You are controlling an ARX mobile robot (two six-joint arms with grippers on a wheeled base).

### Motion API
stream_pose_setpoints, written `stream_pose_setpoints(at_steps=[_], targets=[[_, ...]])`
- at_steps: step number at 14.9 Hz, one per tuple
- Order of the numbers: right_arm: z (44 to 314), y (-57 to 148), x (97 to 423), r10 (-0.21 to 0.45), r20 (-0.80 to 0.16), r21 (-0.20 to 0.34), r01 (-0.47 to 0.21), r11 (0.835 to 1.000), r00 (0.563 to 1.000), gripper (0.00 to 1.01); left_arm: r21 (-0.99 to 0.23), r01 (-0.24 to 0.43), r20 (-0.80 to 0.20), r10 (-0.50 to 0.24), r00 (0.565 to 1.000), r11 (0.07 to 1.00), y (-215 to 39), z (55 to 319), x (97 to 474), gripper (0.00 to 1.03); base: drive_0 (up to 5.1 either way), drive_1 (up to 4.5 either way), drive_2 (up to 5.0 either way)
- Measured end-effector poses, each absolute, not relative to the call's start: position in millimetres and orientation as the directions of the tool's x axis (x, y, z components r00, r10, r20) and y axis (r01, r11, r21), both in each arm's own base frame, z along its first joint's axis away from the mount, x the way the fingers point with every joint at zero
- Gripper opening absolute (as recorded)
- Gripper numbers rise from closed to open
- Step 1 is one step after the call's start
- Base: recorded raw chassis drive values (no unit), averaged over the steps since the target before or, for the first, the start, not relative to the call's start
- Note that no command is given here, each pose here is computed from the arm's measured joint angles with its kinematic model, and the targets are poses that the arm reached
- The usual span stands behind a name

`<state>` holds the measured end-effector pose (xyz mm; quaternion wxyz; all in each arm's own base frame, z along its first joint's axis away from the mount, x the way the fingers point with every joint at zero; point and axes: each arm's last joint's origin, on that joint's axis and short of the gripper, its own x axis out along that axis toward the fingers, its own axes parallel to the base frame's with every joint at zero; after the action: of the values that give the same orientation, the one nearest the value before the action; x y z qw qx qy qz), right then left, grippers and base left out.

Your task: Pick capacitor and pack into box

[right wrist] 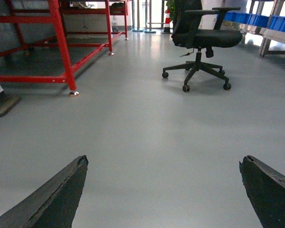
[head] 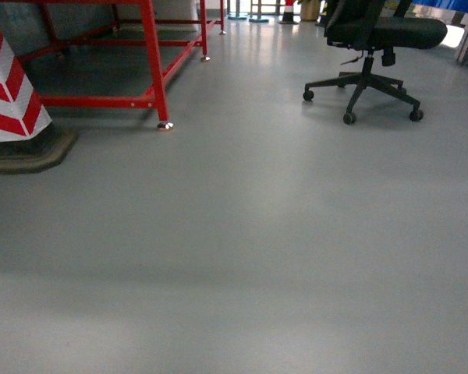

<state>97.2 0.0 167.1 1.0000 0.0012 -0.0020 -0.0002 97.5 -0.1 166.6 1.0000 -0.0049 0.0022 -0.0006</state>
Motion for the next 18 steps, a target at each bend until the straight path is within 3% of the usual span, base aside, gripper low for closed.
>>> stream_pose_setpoints(at_steps=[18], targets=[[167.1,0.0,97.2,0.000,0.004,0.002,0.000,1.000,1.000,0.98,-0.010,0.000,-0.003,0.000,1.000,1.000,0.0,166.7,97.5,0.44,-5.0,2.48,2.5]])
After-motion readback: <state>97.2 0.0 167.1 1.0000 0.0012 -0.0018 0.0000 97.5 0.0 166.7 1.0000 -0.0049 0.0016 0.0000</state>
